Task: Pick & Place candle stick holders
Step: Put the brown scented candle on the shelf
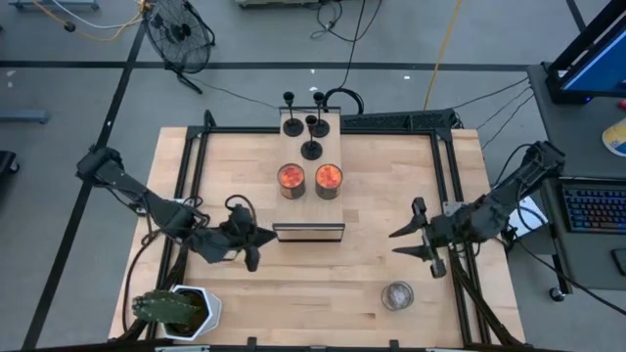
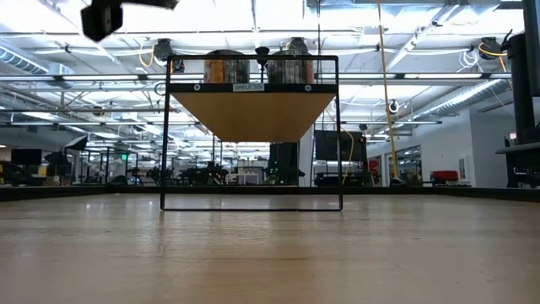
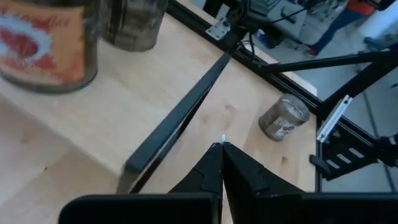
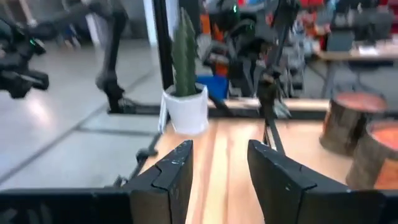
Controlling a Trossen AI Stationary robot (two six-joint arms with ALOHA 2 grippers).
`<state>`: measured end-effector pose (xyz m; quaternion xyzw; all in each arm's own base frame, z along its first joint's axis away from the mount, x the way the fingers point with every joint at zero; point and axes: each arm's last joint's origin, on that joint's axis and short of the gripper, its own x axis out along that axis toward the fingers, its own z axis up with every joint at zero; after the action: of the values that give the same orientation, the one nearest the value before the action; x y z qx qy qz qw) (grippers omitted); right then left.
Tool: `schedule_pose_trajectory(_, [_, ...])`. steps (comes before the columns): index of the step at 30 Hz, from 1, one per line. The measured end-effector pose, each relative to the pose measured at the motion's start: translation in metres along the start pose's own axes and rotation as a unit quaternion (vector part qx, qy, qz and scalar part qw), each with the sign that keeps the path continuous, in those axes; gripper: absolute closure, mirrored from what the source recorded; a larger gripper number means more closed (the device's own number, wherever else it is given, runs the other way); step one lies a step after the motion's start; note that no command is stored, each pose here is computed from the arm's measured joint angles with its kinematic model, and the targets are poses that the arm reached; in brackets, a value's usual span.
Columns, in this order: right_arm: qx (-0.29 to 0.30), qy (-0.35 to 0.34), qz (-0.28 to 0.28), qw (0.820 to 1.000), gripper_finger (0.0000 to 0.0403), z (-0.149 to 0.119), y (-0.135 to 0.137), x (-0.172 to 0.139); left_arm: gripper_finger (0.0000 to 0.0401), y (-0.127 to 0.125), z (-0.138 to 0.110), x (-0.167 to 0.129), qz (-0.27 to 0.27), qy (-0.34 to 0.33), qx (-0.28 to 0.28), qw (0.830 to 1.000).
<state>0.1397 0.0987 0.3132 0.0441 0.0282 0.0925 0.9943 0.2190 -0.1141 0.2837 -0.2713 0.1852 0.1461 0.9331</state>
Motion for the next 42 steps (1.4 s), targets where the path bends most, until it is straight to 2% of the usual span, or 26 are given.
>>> schedule_pose_trajectory(6, [0.018, 0.099, -0.015, 0.995, 0.0259, 0.019, 0.017, 0.016, 0.0397, 0.032, -0.017, -0.014, -0.022, -0.001, 0.006, 1.0])
schedule_pose_trajectory(9, [0.024, 0.156, -0.027, 0.987, 0.0259, 0.026, 0.025, 0.024, 0.0386, 0.046, -0.024, -0.022, -0.025, -0.005, 0.007, 1.0])
schedule_pose_trajectory(12, [0.039, 0.222, -0.043, 0.973, 0.0259, 0.033, 0.032, 0.03, 0.0375, 0.057, -0.031, -0.028, -0.036, -0.016, -0.002, 0.999])
schedule_pose_trajectory(15, [0.067, 0.295, -0.041, 0.952, 0.0259, 0.038, 0.04, 0.038, 0.0376, 0.067, -0.037, -0.033, -0.043, -0.018, -0.005, 0.999])
schedule_pose_trajectory(18, [0.097, 0.388, -0.041, 0.916, 0.0259, 0.034, 0.047, 0.046, 0.0385, 0.074, -0.041, -0.036, -0.047, -0.019, -0.006, 0.999])
schedule_pose_trajectory(21, [0.143, 0.483, -0.045, 0.862, 0.0259, 0.02, 0.052, 0.053, 0.0394, 0.077, -0.042, -0.037, -0.048, -0.022, 0.0, 0.999])
schedule_pose_trajectory(25, [0.196, 0.578, -0.056, 0.79, 0.0259, 0.001, 0.058, 0.058, 0.0397, 0.078, -0.042, -0.038, -0.046, -0.022, 0.014, 0.999])
schedule_pose_trajectory(27, [0.206, 0.602, -0.071, 0.768, 0.0259, -0.005, 0.059, 0.059, 0.0389, 0.078, -0.042, -0.038, -0.046, -0.022, 0.019, 0.999])
schedule_pose_trajectory(34, [0.231, 0.593, -0.12, 0.762, 0.0259, -0.01, 0.059, 0.061, 0.0364, 0.079, -0.042, -0.037, -0.044, -0.022, 0.04, 0.998])
schedule_pose_trajectory(38, [0.253, 0.603, -0.15, 0.742, 0.0259, -0.024, 0.057, 0.06, 0.0362, 0.079, -0.042, -0.037, -0.039, -0.026, 0.055, 0.997])
schedule_pose_trajectory(42, [0.27, 0.594, -0.153, 0.743, 0.0259, -0.043, 0.056, 0.064, 0.0361, 0.079, -0.042, -0.037, -0.035, -0.029, 0.065, 0.997])
